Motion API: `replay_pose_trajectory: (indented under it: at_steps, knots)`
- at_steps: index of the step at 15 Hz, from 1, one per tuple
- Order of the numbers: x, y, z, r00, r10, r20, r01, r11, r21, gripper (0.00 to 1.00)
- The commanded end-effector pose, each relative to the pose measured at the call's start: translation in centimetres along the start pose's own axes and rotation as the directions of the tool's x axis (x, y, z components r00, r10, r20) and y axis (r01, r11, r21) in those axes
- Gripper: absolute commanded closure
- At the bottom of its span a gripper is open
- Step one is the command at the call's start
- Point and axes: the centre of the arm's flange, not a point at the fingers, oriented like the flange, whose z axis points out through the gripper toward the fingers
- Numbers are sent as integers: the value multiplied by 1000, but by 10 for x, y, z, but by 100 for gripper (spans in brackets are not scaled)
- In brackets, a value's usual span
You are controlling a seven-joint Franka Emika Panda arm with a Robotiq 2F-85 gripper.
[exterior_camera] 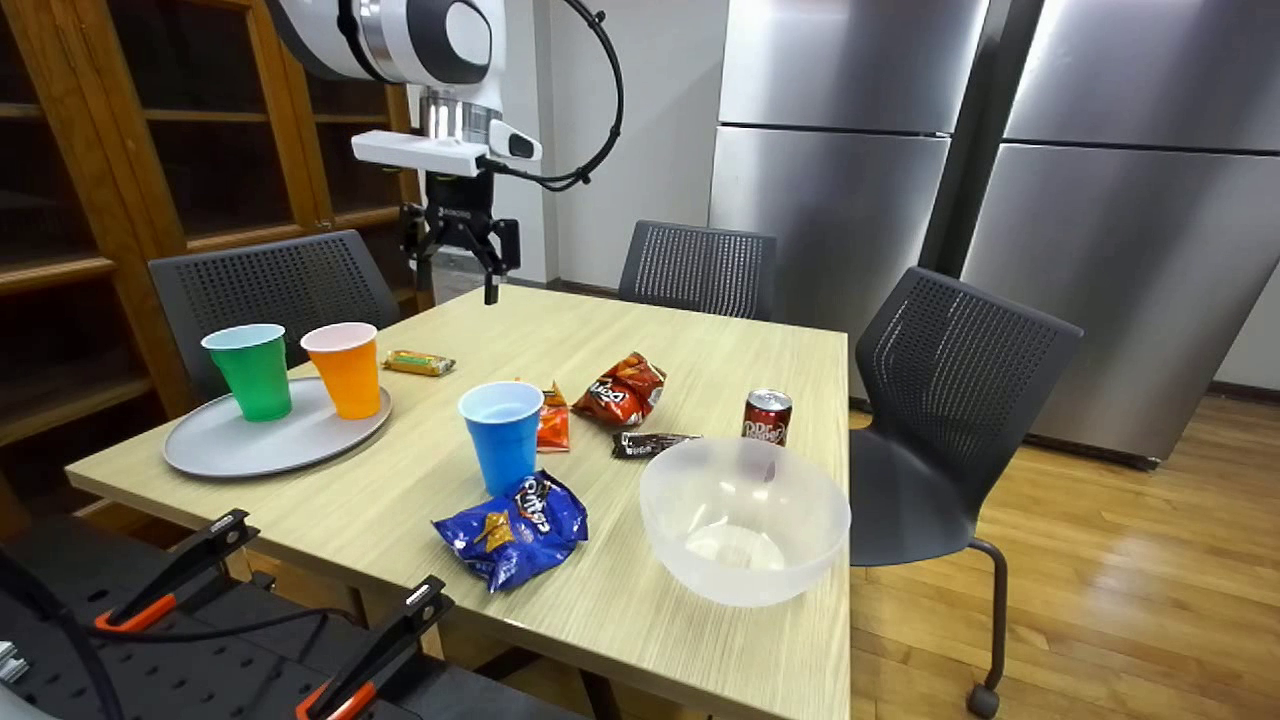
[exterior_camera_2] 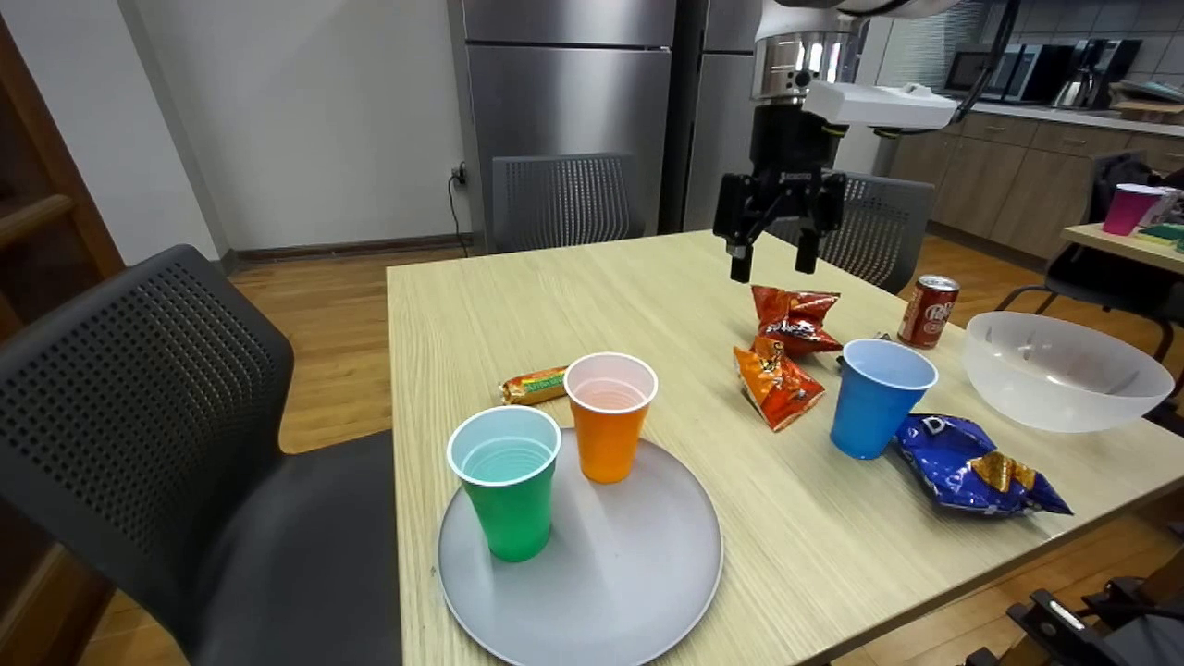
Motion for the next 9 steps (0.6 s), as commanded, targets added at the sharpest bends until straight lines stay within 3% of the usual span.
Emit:
replay_pose_trajectory:
  at_steps: [1,9]
  knots:
    - [-28,15,-3,1000,-12,14,12,1000,-4,0]
    - [-64,36,19,999,25,24,-25,999,-23,0]
